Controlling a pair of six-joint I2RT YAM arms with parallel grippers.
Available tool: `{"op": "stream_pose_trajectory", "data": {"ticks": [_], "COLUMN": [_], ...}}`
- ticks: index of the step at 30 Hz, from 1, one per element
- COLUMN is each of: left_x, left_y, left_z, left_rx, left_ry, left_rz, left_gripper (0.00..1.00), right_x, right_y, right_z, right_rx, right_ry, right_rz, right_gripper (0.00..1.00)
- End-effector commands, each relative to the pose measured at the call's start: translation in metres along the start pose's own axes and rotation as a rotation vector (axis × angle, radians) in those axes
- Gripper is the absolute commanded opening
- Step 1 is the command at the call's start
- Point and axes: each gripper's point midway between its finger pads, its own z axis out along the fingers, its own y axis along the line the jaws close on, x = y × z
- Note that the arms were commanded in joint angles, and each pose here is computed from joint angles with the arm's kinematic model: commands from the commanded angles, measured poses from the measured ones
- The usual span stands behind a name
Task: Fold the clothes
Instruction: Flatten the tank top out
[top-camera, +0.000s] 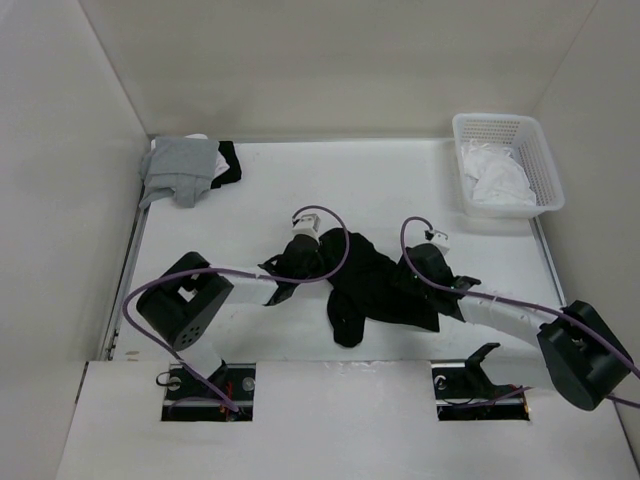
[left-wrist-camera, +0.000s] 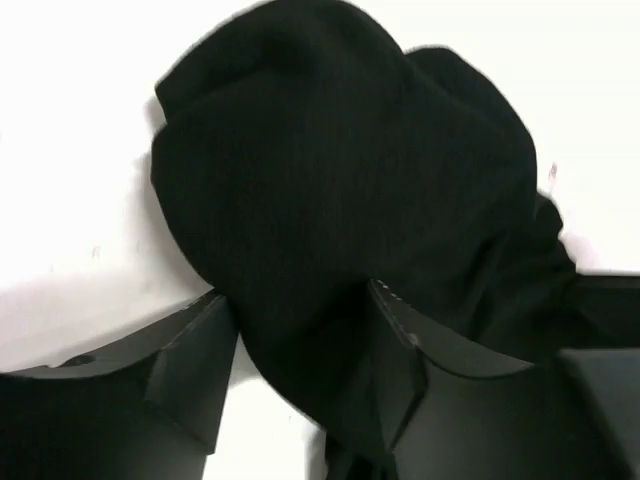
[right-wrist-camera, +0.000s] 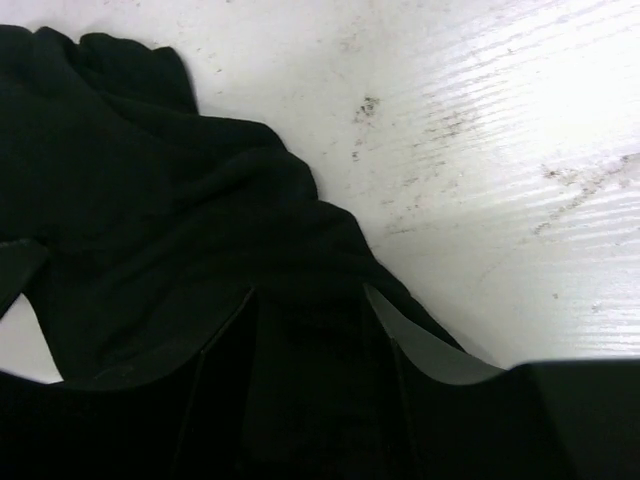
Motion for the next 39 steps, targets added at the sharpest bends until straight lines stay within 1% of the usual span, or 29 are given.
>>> {"op": "stream_pose_trajectory", "data": {"ticks": [1,3,4,6,7,9,11,14,15,17,18,19,20,21,22,24,25,26,28,32,34,36,39], "left_x": [-0.031,-0.043,-0.049,-0.059,-0.061,-0.063,-0.066,-0.073,-0.075,-0.078,-0.08,-0.083,-0.084,-0.088,-0.09,-0.098,-0.106,-0.115,-0.138,-0.173,-0.18,-0.179,-0.177], "left_y": [-0.016,-0.02,-0.021,-0.018,-0.016,-0.015,-0.018,-0.022,-0.022,-0.023,-0.022,-0.022,-0.022,-0.023,-0.025,-0.028,-0.032,-0.039,-0.054,-0.078,-0.089,-0.098,-0.109], "left_z": [0.017,0.022,0.023,0.029,0.03,0.036,0.038,0.039,0.041,0.044,0.044,0.043,0.043,0.043,0.045,0.045,0.039,0.03,-0.001,-0.087,-0.131,-0.168,-0.22], "left_rx": [0.043,0.047,0.045,0.012,0.002,-0.008,-0.004,0.008,0.014,0.016,0.015,0.016,0.019,0.022,0.025,0.027,0.035,0.05,0.078,0.099,0.111,0.116,0.12], "left_ry": [-0.072,-0.097,-0.113,-0.152,-0.157,-0.16,-0.166,-0.197,-0.202,-0.207,-0.211,-0.217,-0.221,-0.23,-0.235,-0.246,-0.265,-0.29,-0.355,-0.48,-0.531,-0.557,-0.577], "left_rz": [-0.055,-0.071,-0.071,-0.056,-0.051,-0.04,-0.033,-0.012,-0.008,-0.004,-0.007,-0.008,-0.005,-0.002,0.004,0.007,0.003,0.002,0.004,0.039,0.063,0.095,0.117], "left_gripper": [0.48,0.48,0.5,0.61,0.62,0.63,0.63,0.62,0.6,0.53,0.51,0.49,0.45,0.37,0.29,0.11,0.06,0.05,0.04,0.03,0.03,0.03,0.03], "right_x": [-0.01,-0.013,-0.016,-0.019,-0.019,-0.025,-0.038,-0.053,-0.054,-0.05,-0.05,-0.052,-0.055,-0.059,-0.063,-0.07,-0.075,-0.081,-0.089,-0.108,-0.115,-0.121,-0.118], "right_y": [-0.002,-0.008,-0.011,-0.009,-0.008,0.003,0.016,0.033,0.033,0.036,0.036,0.036,0.038,0.04,0.042,0.05,0.053,0.056,0.07,0.101,0.115,0.127,0.139], "right_z": [0.0,-0.003,-0.005,-0.005,-0.004,0.003,0.011,0.032,0.041,0.054,0.057,0.059,0.059,0.06,0.062,0.059,0.054,0.046,0.024,-0.051,-0.096,-0.142,-0.196], "right_rx": [0.044,0.082,0.102,0.112,0.112,0.104,0.084,0.046,0.047,0.035,0.034,0.033,0.027,0.017,0.003,-0.023,-0.031,-0.045,-0.087,-0.219,-0.304,-0.401,-0.52], "right_ry": [-0.062,-0.09,-0.103,-0.098,-0.094,-0.088,-0.115,-0.125,-0.109,-0.065,-0.061,-0.067,-0.077,-0.093,-0.104,-0.131,-0.145,-0.165,-0.216,-0.322,-0.366,-0.405,-0.407], "right_rz": [0.006,-0.007,-0.015,-0.029,-0.036,-0.074,-0.108,-0.167,-0.17,-0.166,-0.163,-0.155,-0.148,-0.142,-0.134,-0.129,-0.133,-0.139,-0.152,-0.17,-0.161,-0.149,-0.143], "right_gripper": [0.5,0.5,0.51,0.55,0.55,0.56,0.56,0.57,0.56,0.53,0.49,0.48,0.49,0.39,0.25,0.08,0.03,0.0,0.0,0.0,0.0,0.0,0.0]}}
